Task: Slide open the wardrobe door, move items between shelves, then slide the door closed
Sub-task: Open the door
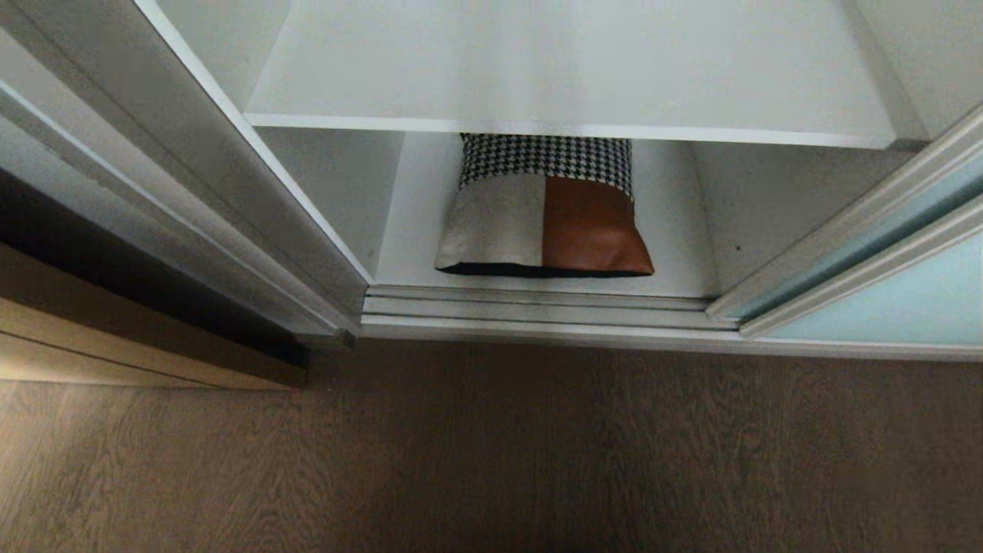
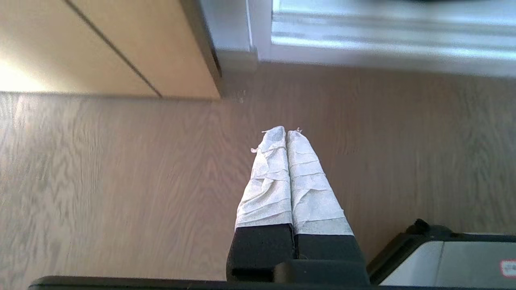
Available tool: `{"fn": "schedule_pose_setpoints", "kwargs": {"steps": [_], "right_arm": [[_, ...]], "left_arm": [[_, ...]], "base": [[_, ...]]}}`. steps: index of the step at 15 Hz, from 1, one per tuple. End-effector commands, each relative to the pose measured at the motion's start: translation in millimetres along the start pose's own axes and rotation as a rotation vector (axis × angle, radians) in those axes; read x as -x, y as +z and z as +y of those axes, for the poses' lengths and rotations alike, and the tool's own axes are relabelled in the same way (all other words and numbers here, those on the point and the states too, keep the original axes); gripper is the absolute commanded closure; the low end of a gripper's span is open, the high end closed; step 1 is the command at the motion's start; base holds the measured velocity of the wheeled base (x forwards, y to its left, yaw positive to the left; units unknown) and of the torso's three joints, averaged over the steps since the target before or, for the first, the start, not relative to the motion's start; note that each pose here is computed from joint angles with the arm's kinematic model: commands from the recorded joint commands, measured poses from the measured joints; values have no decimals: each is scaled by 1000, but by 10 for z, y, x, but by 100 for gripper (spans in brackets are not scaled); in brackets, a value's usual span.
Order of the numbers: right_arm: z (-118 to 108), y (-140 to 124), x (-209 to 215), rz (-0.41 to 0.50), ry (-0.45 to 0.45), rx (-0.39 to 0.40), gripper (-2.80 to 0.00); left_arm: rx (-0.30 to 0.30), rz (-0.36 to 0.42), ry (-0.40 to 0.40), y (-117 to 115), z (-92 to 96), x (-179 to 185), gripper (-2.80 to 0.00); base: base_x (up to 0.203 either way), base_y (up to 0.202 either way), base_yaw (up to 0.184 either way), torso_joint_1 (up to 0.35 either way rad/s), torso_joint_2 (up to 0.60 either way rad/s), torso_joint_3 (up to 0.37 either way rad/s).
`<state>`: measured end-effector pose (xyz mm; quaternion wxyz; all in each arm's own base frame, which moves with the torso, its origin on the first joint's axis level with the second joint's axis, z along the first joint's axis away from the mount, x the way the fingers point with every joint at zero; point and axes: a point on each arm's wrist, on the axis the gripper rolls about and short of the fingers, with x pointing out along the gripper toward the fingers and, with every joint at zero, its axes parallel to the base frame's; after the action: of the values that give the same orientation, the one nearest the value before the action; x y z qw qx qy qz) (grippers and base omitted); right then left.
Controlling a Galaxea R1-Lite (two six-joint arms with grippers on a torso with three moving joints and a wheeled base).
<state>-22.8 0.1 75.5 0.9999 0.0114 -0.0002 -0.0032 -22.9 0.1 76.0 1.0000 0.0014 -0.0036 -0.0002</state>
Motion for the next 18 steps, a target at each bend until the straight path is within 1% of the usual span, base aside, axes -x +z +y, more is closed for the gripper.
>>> {"fn": "schedule_pose_setpoints", "kwargs": {"steps": [1,6,10,12,13,15,16,18], "right_arm": [[0,0,0,0,0,0,0],[0,0,0,0,0,0,0],[0,0,0,0,0,0,0],[0,0,0,0,0,0,0],[0,0,0,0,0,0,0],[0,0,0,0,0,0,0],[0,0,0,0,0,0,0],[0,0,0,0,0,0,0]], "left_arm": [[0,2,0,1,0,-2,0],[1,1,0,1,0,-1,0],[-13,5,1,-3,0,-1,0],[-39,9,0,-7,0,-1,0],[-39,12,0,-8,0,-3,0],[-72,15,-2,-11,0,-2,0],[-72,14,-1,1,0,2,0],[-72,-14,-7,221,-1,42,0]], "base": [[193,0,1,2,1,3],[178,0,0,6,3,2],[0,0,0,0,0,0],[0,0,0,0,0,0],[0,0,0,0,0,0],[0,0,0,0,0,0],[0,0,0,0,0,0],[0,0,0,0,0,0]]}}
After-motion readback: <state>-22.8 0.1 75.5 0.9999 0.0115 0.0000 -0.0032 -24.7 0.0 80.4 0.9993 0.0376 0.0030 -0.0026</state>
